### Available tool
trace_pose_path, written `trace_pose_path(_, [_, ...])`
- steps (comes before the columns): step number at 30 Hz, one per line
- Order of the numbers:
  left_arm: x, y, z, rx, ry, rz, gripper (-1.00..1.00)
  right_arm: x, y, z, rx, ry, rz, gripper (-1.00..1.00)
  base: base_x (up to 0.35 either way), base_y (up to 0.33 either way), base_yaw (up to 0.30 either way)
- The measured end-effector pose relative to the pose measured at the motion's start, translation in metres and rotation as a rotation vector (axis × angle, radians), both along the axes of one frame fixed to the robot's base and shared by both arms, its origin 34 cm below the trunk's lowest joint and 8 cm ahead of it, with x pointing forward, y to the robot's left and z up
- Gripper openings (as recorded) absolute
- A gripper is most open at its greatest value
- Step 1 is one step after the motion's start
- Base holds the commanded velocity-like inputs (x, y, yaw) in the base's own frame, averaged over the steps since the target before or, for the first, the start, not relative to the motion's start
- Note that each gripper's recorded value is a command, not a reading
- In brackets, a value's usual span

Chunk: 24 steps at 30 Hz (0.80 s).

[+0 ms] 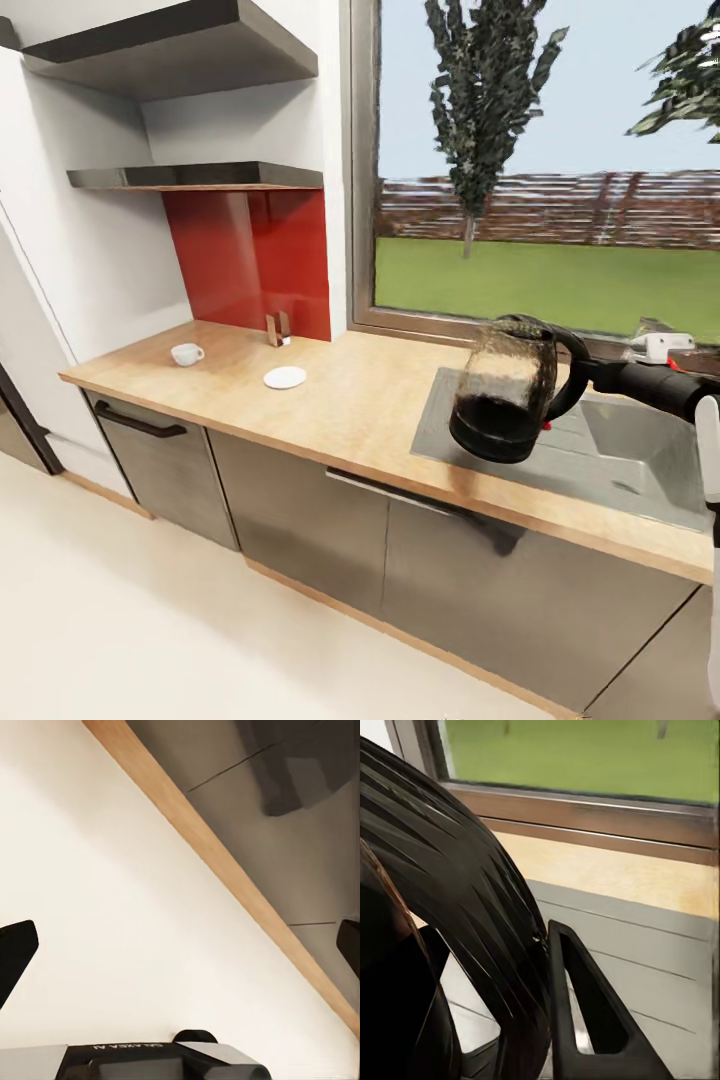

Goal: Set up a coffee station on the kitchen countertop: keep the coffee maker on the countertop, move the bottle of coffee from the kitchen shelf to the counter next to the coffee maker, place a paper coffee filter on top of the coffee maker, put the saucer next to the coffee maker with the coffee cup on the saucer, and place the electric kettle next to the coffee maker.

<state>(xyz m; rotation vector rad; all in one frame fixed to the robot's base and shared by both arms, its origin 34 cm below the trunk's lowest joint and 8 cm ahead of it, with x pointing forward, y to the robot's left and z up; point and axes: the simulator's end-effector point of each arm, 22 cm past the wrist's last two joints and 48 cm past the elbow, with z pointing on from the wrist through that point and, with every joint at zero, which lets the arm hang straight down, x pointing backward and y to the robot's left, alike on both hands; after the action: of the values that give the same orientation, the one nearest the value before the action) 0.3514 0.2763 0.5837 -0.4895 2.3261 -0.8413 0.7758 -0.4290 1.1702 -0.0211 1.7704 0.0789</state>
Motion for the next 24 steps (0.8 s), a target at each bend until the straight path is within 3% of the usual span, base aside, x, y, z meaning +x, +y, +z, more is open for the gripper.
trace_pose_path(6, [0.0001, 0.0000, 0.0000, 0.000, 0.000, 0.000, 1.00, 0.0001, 0.0000, -0.0001, -0.001, 0.000, 0.000, -1.00, -0.016, 0.000, -0.269])
trace_pose_path(16, [0.0000, -0.0001, -0.0001, -0.001, 0.001, 0.001, 1.00, 0.0005, 0.0004, -0.0006, -0.001, 0.001, 0.001, -1.00, -0.231, 0.000, -0.086])
trace_pose_path(24, [-0.0001, 0.0001, -0.0002, 0.000, 0.001, 0.000, 1.00, 0.0003, 0.0000, -0.0007, -0.001, 0.002, -0.001, -1.00, -0.028, 0.000, -0.235])
